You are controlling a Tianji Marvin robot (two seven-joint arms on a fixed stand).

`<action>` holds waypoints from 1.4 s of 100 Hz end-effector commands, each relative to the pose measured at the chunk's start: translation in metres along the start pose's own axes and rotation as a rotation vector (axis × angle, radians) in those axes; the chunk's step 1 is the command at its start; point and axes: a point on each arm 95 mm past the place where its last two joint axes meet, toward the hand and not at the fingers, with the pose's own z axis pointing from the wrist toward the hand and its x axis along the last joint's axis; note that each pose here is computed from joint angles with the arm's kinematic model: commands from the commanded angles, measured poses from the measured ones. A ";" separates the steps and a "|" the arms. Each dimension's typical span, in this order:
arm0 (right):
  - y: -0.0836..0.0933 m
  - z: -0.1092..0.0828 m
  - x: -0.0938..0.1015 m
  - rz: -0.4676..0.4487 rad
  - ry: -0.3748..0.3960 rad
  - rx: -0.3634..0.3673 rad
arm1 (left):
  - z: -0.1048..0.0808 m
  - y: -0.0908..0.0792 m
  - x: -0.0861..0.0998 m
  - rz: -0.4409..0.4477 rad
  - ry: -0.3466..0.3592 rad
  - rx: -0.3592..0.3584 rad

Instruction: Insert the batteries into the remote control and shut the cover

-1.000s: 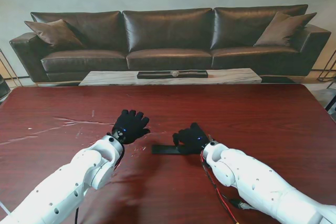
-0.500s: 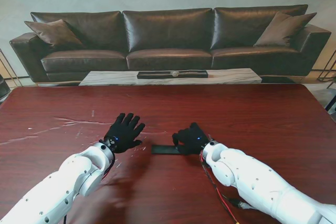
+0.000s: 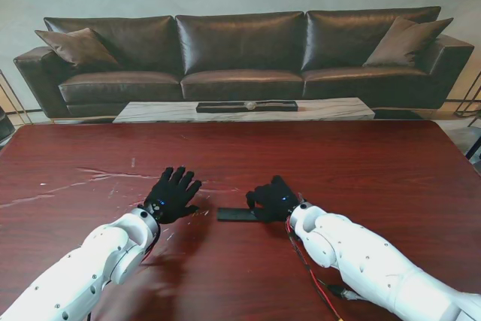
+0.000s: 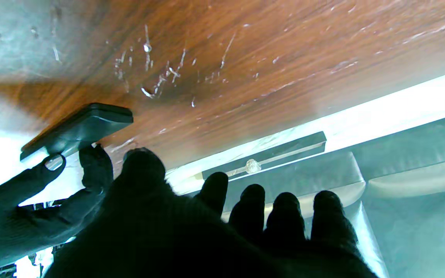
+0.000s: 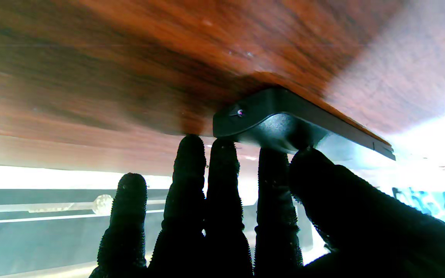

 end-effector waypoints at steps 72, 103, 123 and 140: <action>0.014 -0.011 -0.002 -0.058 0.073 -0.021 | -0.005 0.003 -0.004 -0.008 -0.001 -0.012; 0.042 -0.014 -0.009 -0.078 0.103 -0.095 | -0.006 0.003 -0.002 -0.006 0.000 -0.013; 0.056 -0.033 -0.014 -0.121 0.115 -0.152 | -0.006 0.003 -0.003 -0.009 -0.005 -0.009; 0.060 -0.060 -0.020 -0.150 0.097 -0.200 | -0.008 0.002 -0.003 -0.009 -0.005 0.001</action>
